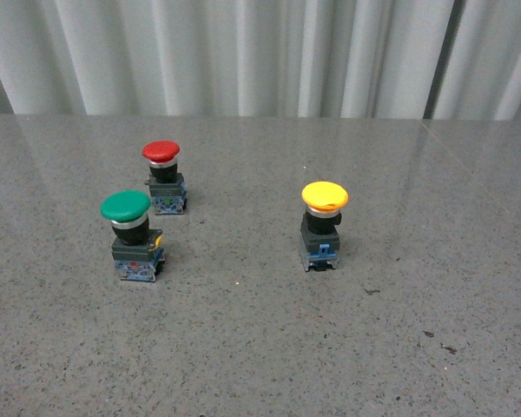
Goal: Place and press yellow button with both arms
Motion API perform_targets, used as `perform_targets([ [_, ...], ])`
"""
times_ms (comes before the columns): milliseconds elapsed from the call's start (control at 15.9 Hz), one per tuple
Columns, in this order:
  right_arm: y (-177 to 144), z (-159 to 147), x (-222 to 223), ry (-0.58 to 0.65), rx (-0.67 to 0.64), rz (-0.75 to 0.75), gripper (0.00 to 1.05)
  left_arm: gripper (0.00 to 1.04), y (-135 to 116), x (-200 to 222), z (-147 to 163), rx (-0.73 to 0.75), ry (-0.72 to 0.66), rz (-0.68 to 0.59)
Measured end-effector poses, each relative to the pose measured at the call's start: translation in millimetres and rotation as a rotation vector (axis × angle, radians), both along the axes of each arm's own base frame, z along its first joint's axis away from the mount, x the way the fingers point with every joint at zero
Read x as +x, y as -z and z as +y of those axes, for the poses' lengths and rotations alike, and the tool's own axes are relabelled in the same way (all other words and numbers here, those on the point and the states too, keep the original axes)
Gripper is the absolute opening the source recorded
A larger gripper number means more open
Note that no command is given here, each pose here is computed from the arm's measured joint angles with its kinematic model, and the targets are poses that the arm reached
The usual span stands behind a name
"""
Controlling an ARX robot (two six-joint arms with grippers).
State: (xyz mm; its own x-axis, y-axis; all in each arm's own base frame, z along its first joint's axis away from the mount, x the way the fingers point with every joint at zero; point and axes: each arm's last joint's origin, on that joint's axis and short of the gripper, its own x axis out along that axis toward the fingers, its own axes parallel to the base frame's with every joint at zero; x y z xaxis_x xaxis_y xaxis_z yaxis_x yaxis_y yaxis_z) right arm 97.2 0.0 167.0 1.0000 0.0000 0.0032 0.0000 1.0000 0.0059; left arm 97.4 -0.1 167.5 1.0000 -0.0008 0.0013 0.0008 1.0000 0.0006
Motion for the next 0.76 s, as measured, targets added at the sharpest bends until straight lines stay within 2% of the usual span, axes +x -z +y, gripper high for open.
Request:
perform_targets([
  [757, 0.0, 0.0, 0.0, 0.0, 0.0, 0.0, 0.98, 0.98, 0.0, 0.0, 0.0, 0.0, 0.0, 0.0],
])
